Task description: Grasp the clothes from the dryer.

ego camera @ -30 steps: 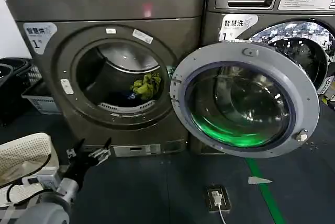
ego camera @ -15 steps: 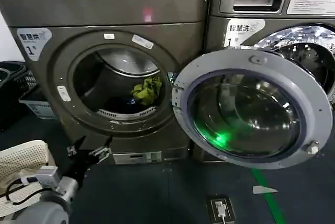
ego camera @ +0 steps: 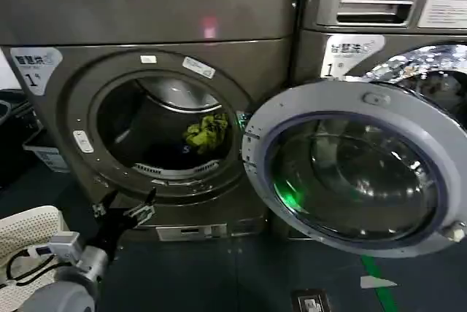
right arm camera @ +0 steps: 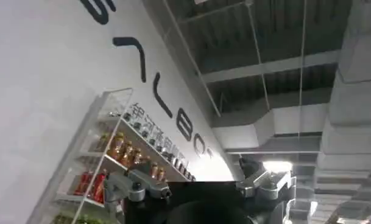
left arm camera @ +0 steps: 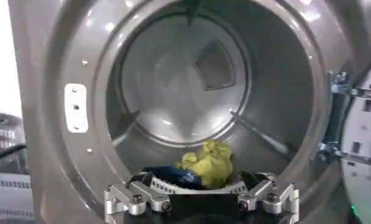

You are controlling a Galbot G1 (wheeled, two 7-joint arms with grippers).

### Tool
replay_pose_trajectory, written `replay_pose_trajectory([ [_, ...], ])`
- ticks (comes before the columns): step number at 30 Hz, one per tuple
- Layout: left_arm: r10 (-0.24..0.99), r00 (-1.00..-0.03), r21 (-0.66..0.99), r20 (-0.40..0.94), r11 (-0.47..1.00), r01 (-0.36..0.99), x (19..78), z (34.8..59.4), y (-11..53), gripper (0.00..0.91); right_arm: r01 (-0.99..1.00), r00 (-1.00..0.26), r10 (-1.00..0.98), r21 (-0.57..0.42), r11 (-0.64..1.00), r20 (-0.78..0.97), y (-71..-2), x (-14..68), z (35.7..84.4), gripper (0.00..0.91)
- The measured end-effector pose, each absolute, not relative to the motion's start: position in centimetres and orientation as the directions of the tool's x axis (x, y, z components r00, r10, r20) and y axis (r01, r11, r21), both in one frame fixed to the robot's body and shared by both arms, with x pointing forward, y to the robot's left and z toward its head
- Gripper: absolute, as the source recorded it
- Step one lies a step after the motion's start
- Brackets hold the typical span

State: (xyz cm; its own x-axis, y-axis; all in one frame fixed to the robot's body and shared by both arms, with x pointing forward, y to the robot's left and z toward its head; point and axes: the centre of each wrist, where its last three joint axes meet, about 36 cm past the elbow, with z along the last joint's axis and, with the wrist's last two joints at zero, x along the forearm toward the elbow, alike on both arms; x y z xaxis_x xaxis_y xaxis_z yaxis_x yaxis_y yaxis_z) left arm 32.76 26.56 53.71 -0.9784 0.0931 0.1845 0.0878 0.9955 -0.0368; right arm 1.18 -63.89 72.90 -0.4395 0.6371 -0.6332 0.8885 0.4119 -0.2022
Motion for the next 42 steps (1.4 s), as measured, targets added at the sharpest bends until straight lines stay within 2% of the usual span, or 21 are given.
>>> replay_pose_trajectory([
  [10,0.107,-0.980,-0.035,0.170,0.994,0.103,33.0,53.7,26.6,0.907,0.887,-0.444,0.634,-0.209,0.412,-0.634,-63.7,1.6,73.2,0.907],
  [19,0.141,-0.986,-0.031,0.091,0.990,0.139,36.4,53.3,26.1,0.907,0.886,-0.450,0.619,-0.237,0.398,-0.644,-62.8,1.3,74.3,0.907],
  [29,0.138,-0.988,-0.028,0.068,0.990,0.137,45.5,51.0,25.4,0.907,0.883,-0.458,0.607,-0.252,0.397,-0.649,-61.6,0.8,74.7,0.907],
  [42,0.137,-0.986,-0.009,0.095,0.991,0.137,58.4,49.4,24.1,0.907,0.875,-0.470,0.590,-0.255,0.412,-0.657,-60.7,1.0,74.8,0.907],
])
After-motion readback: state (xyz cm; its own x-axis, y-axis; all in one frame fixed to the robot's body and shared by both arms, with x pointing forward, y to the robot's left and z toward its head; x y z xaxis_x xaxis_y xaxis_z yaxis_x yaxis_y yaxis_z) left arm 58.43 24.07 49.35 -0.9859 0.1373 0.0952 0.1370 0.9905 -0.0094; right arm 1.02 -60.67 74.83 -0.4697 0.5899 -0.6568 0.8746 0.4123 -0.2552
